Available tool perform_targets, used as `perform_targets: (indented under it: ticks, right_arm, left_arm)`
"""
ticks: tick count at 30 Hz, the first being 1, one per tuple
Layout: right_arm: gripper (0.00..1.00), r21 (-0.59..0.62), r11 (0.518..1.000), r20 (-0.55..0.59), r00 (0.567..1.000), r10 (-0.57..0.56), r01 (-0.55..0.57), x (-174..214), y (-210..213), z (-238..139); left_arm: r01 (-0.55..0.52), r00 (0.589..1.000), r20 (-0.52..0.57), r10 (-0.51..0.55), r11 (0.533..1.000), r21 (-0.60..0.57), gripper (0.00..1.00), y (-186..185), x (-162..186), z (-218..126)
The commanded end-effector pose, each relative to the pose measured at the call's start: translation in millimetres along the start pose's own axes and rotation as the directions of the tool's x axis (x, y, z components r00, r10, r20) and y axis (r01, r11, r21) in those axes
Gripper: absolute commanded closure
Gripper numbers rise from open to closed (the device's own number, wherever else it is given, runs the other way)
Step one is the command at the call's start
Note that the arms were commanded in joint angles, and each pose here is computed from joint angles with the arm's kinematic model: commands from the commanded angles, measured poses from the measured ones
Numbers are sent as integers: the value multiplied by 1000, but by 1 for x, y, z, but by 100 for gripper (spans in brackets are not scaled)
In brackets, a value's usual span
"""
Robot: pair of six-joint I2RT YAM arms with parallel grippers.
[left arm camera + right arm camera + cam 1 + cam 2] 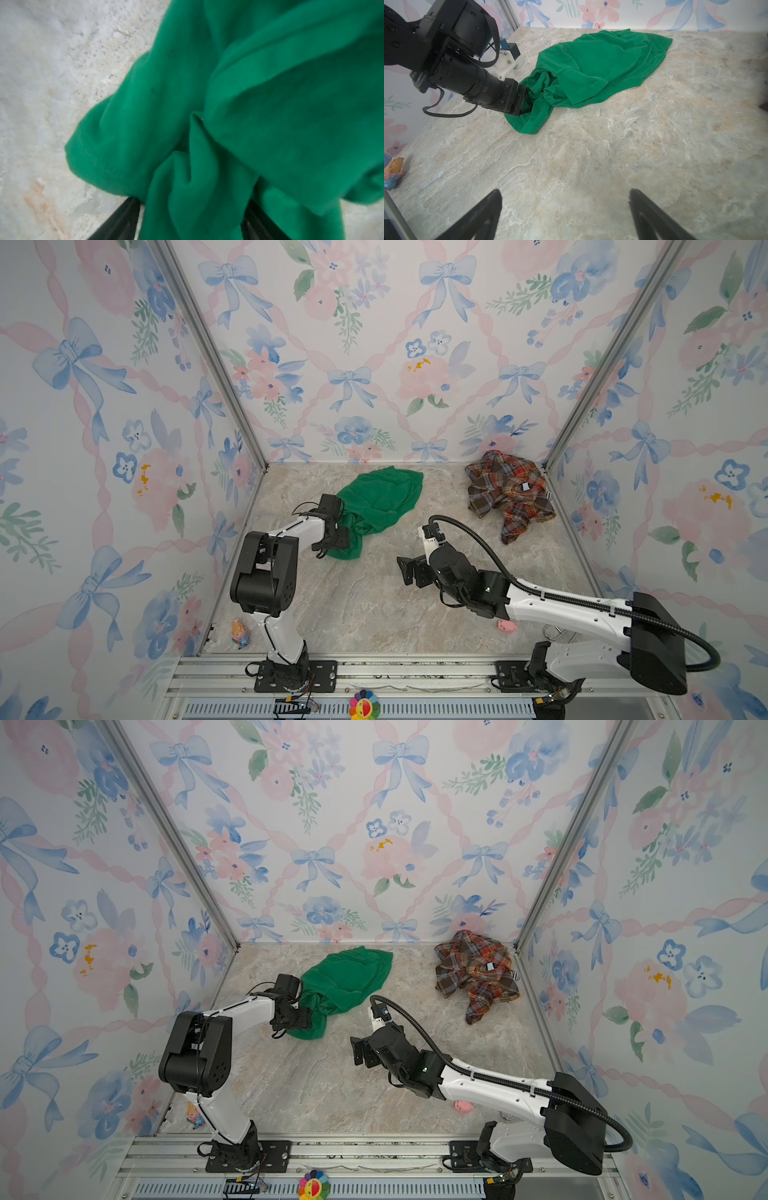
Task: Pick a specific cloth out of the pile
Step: 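Grasp the green cloth with the left gripper while the right gripper releases and withdraws, then lift the green cloth with the left gripper toward the far wall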
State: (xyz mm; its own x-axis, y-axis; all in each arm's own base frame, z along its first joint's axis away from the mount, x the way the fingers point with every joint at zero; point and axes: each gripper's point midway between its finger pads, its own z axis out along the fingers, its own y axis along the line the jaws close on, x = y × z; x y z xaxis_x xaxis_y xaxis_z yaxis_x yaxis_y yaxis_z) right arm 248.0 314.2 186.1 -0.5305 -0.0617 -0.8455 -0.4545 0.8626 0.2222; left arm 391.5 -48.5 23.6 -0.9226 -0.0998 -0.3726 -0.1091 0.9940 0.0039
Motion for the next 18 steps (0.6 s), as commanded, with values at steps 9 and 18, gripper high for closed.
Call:
perform_targets:
  ticks: [9, 18]
  right_arm:
    - [3, 31, 999, 20, 1000, -8, 7, -10, -6, -14]
    - [3, 102, 995, 53, 998, -28, 23, -35, -22, -33]
  left_arm:
    - [-4, 1000, 15, 4, 999, -46, 100, 8, -18, 3]
    - [-38, 850, 526, 30, 999, 5, 100, 3, -162, -189]
